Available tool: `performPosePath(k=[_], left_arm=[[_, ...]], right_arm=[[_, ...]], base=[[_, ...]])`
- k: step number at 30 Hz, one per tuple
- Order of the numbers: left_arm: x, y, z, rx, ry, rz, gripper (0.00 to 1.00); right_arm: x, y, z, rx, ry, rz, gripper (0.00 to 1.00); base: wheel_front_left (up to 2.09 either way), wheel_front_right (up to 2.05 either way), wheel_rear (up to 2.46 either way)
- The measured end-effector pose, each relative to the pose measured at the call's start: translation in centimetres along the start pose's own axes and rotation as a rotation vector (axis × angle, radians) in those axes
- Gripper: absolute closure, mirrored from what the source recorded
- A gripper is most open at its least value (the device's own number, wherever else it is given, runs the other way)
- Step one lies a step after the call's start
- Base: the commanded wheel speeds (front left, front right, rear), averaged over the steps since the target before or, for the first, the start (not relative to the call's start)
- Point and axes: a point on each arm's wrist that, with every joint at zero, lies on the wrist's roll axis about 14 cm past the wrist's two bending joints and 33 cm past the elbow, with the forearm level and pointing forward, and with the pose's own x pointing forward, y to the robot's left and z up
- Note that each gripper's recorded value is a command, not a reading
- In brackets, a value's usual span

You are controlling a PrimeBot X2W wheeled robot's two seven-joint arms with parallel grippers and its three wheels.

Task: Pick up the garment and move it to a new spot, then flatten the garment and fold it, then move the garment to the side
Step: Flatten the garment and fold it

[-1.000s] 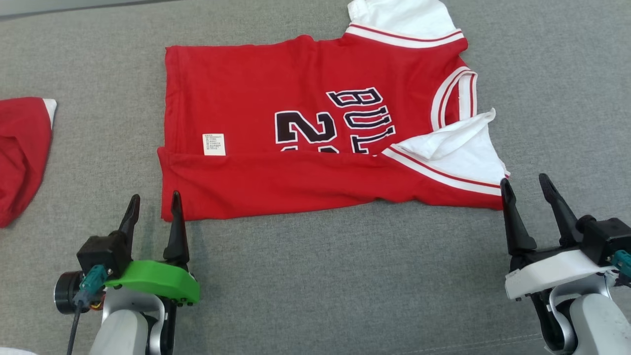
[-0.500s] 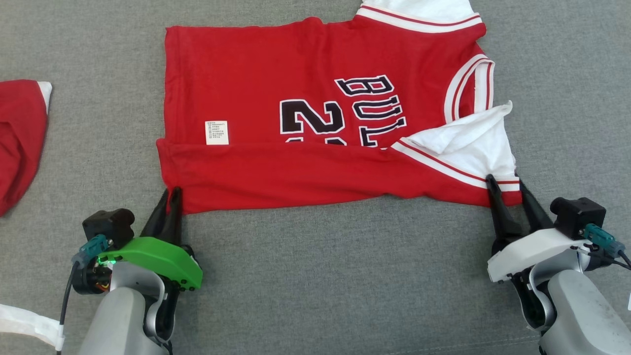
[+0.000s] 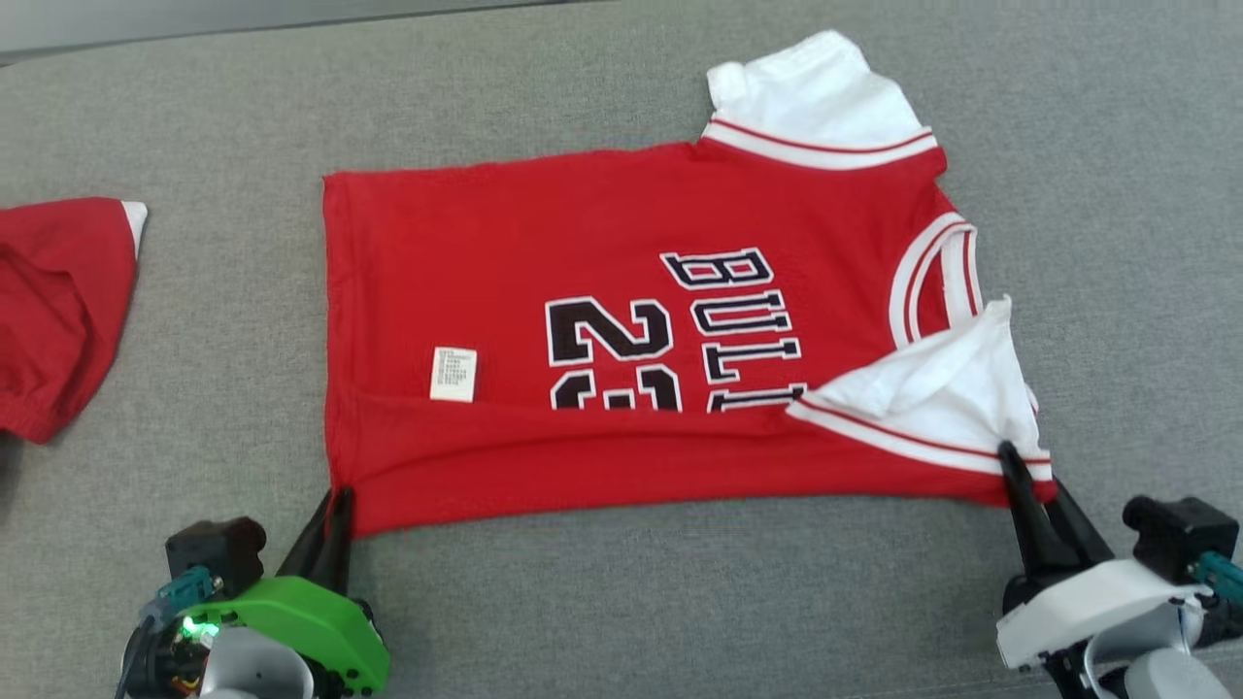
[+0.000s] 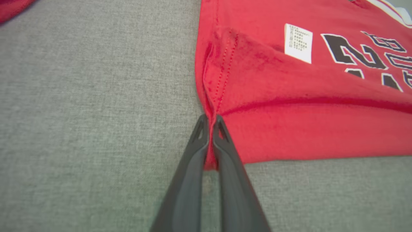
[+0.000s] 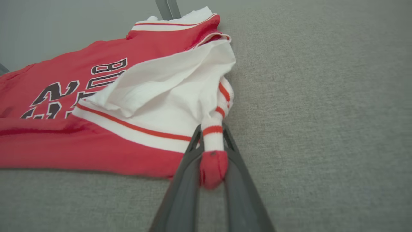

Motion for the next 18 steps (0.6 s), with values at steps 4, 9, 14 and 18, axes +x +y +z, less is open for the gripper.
performPosePath(k=[4, 9, 14, 18], left_arm=[[-2.0, -0.1, -0.6, -0.006, 0.034, 0.005, 1.0], [-3.1, -0.6, -0.7, -0.014, 0.028, 0.007, 0.0], [-3.4, -0.2, 2.2, -0.002, -0.139, 0.076, 0.0], [-3.7, -1.0, 5.5, 0.037, -0.304, 0.079, 0.0]], right_arm=[[-2.6, 0.1, -1.2, 0.039, 0.04, -0.027, 1.0], [-3.9, 0.4, -1.5, 0.046, 0.047, -0.034, 0.0], [-3.5, 0.0, 2.0, -0.027, -0.074, -0.035, 0.0], [-2.3, 1.0, 7.2, -0.089, -0.236, 0.0, 0.0]], base=[[0.0, 0.0, 0.0], [0.0, 0.0, 0.0], [0.0, 0.0, 0.0], [0.0, 0.0, 0.0]])
